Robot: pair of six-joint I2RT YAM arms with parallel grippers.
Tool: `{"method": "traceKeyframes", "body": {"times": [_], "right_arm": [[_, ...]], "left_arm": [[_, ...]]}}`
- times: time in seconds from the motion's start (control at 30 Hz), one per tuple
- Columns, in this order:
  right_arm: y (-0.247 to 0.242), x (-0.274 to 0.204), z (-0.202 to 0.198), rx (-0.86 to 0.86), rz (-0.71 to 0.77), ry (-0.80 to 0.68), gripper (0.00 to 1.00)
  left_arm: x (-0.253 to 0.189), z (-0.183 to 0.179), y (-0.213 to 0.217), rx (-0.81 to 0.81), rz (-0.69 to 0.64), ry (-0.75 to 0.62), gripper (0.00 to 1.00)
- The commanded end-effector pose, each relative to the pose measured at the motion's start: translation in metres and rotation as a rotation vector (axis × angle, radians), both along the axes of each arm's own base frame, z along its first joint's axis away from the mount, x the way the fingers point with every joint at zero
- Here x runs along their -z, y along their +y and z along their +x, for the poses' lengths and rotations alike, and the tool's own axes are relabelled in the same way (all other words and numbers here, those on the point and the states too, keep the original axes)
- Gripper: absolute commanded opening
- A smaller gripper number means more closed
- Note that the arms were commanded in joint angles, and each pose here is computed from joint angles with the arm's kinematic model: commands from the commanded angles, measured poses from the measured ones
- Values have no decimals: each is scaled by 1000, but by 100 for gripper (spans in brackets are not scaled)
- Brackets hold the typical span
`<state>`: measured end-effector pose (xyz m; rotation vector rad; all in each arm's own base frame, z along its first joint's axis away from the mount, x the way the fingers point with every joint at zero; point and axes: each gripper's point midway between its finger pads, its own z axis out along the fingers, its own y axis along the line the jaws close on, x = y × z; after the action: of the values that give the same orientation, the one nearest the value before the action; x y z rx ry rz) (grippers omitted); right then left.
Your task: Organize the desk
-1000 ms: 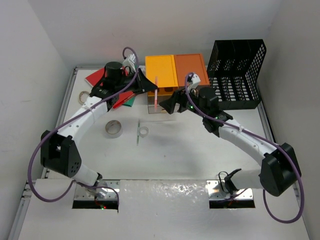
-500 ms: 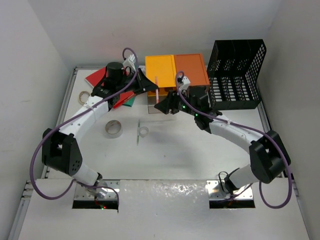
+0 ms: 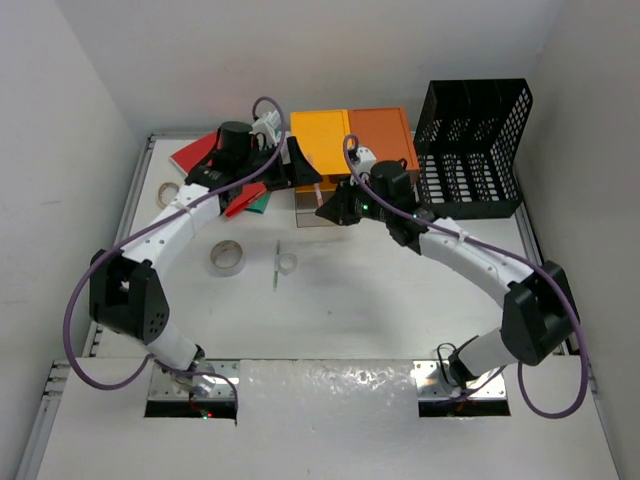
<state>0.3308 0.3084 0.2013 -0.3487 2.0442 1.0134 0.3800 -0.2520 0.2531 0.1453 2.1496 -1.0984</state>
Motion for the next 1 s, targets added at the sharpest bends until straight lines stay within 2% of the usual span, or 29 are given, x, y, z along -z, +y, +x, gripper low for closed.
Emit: {"method": "traceKeyframes", "body": {"times": [0.0, 0.2, 0.47, 0.6, 0.73, 0.97], "right_arm": [[-36, -2, -1, -10, -262, -16, 0], [-77, 3, 1, -70, -576, 67, 0], [-105, 19, 10, -127, -846, 235, 0], [-112, 25, 25, -89, -932, 247, 0], [-105, 23, 40, -86, -951, 244, 0], [-108, 45, 32, -135, -1003, 305, 0]], "left_arm": [[-18, 6, 21, 11, 197, -173, 86], [-36, 12, 70, -96, 415, -285, 89], [-41, 16, 159, -311, 547, -352, 90], [-37, 13, 173, -338, 580, -373, 90], [-33, 9, 170, -323, 569, -382, 90], [-35, 11, 168, -317, 556, -394, 90]]}}
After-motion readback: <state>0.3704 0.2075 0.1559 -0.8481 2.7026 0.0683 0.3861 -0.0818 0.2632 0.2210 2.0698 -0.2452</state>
